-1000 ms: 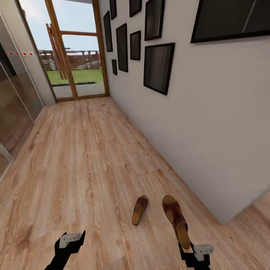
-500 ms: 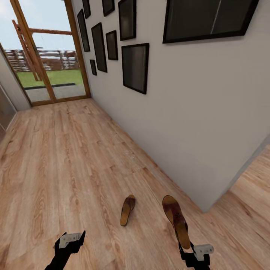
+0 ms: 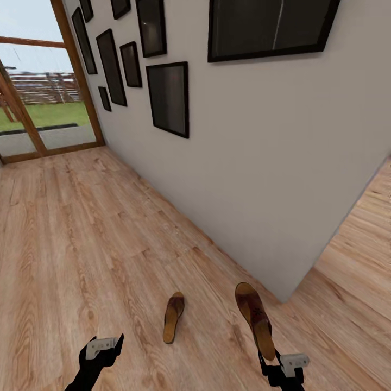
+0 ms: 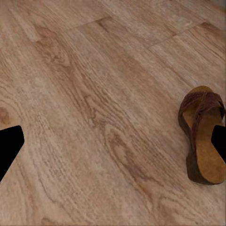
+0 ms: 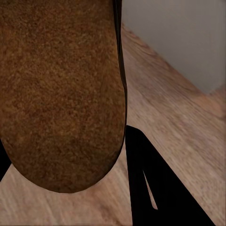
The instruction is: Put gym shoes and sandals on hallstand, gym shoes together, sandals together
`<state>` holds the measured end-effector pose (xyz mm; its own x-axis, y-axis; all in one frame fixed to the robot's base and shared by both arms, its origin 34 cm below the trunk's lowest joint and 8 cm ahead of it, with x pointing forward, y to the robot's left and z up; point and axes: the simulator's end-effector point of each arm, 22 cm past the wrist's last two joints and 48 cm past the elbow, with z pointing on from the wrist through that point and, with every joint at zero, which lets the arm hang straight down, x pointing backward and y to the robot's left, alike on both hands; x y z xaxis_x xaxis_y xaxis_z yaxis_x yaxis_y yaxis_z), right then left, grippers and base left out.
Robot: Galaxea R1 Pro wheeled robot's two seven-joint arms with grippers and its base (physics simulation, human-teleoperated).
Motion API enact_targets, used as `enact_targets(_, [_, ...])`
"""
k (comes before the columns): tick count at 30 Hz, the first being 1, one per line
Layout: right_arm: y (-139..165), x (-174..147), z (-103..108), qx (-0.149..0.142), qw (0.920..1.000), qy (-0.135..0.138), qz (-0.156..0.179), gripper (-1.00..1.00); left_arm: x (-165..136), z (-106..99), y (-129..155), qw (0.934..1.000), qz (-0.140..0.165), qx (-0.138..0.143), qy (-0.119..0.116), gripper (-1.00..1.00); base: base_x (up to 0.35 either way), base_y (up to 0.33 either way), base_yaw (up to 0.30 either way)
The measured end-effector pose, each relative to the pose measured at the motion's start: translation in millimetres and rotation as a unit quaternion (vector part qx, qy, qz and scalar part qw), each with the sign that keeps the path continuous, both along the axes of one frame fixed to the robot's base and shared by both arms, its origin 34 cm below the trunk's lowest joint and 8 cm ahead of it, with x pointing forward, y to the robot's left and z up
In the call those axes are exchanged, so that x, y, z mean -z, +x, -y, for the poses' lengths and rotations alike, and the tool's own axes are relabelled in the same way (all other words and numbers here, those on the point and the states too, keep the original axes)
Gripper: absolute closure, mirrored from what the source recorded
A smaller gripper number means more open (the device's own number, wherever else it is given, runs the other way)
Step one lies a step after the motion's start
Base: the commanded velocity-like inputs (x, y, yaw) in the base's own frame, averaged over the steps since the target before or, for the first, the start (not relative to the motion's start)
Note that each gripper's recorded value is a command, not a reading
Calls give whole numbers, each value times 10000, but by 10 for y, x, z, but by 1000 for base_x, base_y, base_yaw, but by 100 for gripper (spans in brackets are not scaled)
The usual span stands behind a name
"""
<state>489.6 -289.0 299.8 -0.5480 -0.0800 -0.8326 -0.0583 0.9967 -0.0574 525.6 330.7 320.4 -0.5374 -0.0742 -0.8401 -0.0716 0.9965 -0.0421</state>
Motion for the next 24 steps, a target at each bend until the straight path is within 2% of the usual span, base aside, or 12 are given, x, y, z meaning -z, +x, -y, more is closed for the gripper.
enact_targets(7, [4, -1, 10, -11, 10000, -8, 2, 100, 2, -2, -1, 10000, -2, -5, 0, -100, 142, 115, -22])
enact_targets(22, [-4, 8, -37, -26, 10000, 23, -10, 100, 3, -3, -1, 10000, -3, -4, 2, -100, 8, 6, -1])
enact_targets(24, [-7, 9, -46, -39, 10000, 24, -13, 100, 4, -1, -1, 10000, -5, 4, 5, -100, 0, 0, -207])
